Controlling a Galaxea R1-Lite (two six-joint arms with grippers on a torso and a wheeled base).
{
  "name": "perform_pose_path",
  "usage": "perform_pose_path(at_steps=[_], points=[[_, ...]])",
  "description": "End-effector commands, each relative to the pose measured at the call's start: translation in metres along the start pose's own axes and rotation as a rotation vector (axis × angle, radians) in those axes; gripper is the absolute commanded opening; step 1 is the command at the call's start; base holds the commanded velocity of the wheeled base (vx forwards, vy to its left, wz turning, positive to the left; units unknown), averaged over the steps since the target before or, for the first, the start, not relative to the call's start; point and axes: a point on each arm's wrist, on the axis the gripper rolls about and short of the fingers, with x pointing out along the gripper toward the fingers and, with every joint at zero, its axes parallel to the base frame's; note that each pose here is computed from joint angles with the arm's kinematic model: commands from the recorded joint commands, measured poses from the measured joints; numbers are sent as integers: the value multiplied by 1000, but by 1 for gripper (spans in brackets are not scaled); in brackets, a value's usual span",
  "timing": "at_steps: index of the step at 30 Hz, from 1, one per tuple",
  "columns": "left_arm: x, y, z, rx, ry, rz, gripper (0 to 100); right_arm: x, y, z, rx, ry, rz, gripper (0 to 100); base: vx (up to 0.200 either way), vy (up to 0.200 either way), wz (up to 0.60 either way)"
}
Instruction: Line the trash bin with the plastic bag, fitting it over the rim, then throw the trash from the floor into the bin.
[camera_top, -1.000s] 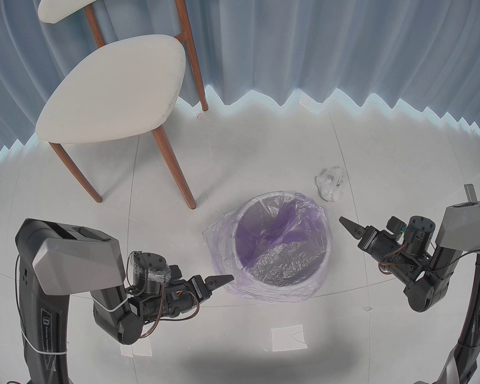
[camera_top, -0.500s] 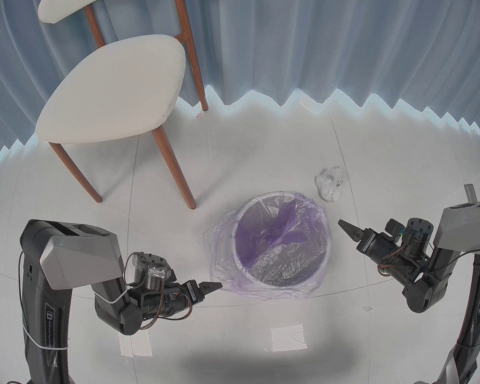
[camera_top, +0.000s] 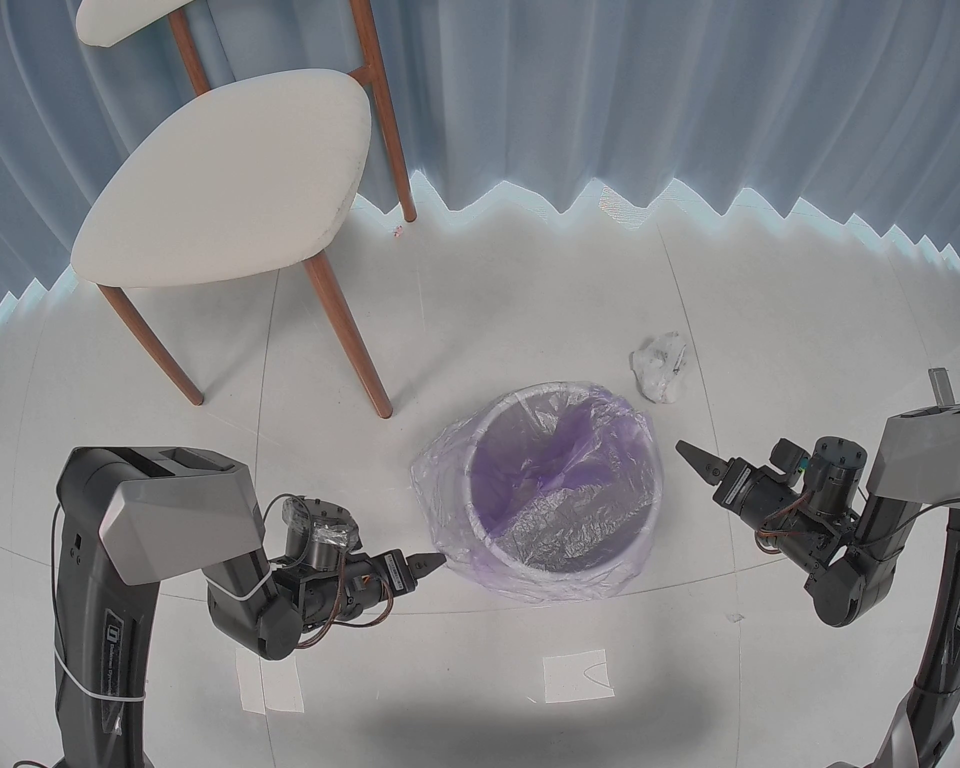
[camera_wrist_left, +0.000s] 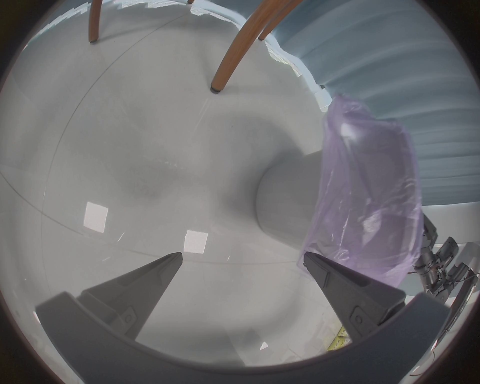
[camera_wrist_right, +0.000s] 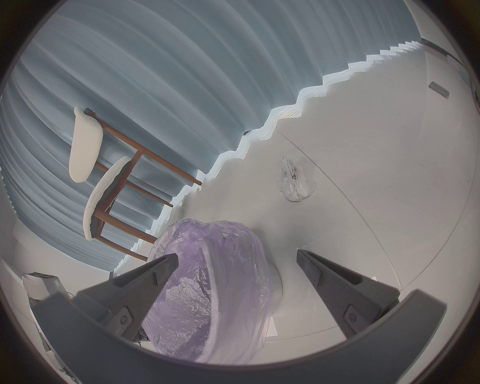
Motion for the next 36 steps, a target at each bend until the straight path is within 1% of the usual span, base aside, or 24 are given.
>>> perform_pose_path(at_steps=[1, 2, 3, 4, 5, 7, 9, 11, 12, 13, 16, 17, 19, 22, 26, 29, 31, 36], points=[[-37, -1, 7, 17, -158, -104, 100, -1, 2, 1, -4, -12, 11, 100, 0, 0, 0], [-45, -4, 12, 30, -230, -152, 100, -1, 2, 2, -5, -15, 12, 100, 0, 0, 0], [-51, -6, 16, 44, -274, -179, 100, -1, 4, 3, 1, -19, 19, 100, 0, 0, 0], [-56, -9, 20, 59, -291, -184, 100, -2, 8, 6, 11, -27, 32, 100, 0, 0, 0], [-64, -16, 28, 74, -312, -187, 100, -5, 13, 9, 27, -35, 45, 100, 0, 0, 0], [-85, -32, 44, 90, -379, -244, 100, -10, 24, 16, 79, -52, 79, 100, 0, 0, 0], [-101, -42, 53, 93, -420, -284, 100, -13, 35, 20, 118, -58, 113, 100, 0, 0, 0], [-123, -59, 65, 91, -481, -344, 100, -16, 39, 21, 120, -61, 124, 100, 0, 0, 0], [-125, -60, 66, 91, -485, -350, 100, -17, 38, 21, 120, -60, 123, 100, 0, 0, 0], [-151, -76, 77, 78, -549, -419, 100, -18, 40, 19, 119, -51, 125, 100, 0, 0, 0], [-190, -98, 88, 35, -614, -541, 100, -19, 47, 14, 118, -33, 142, 100, 0, 0, 0], [-193, -100, 89, 33, -618, -554, 100, -19, 47, 14, 118, -31, 142, 100, 0, 0, 0], [-221, -110, 89, 19, -631, -641, 100, -20, 51, 9, 116, -12, 153, 100, 0, 0, 0], [-245, -110, 88, 52, -628, -694, 100, -23, 51, 5, 101, 3, 148, 100, 0, 0, 0], [-262, -104, 86, 98, -603, -729, 100, -28, 59, -4, 67, 43, 162, 100, 0, 0, 0], [-268, -104, 83, 105, -586, -752, 100, -30, 65, -12, 63, 74, 179, 100, 0, 0, 0], [-271, -106, 80, 93, -579, -763, 100, -31, 67, -13, 62, 78, 183, 100, 0, 0, 0], [-275, -112, 72, 93, -556, -796, 100, -36, 72, -6, 55, 55, 199, 100, 0, 200, 0]])
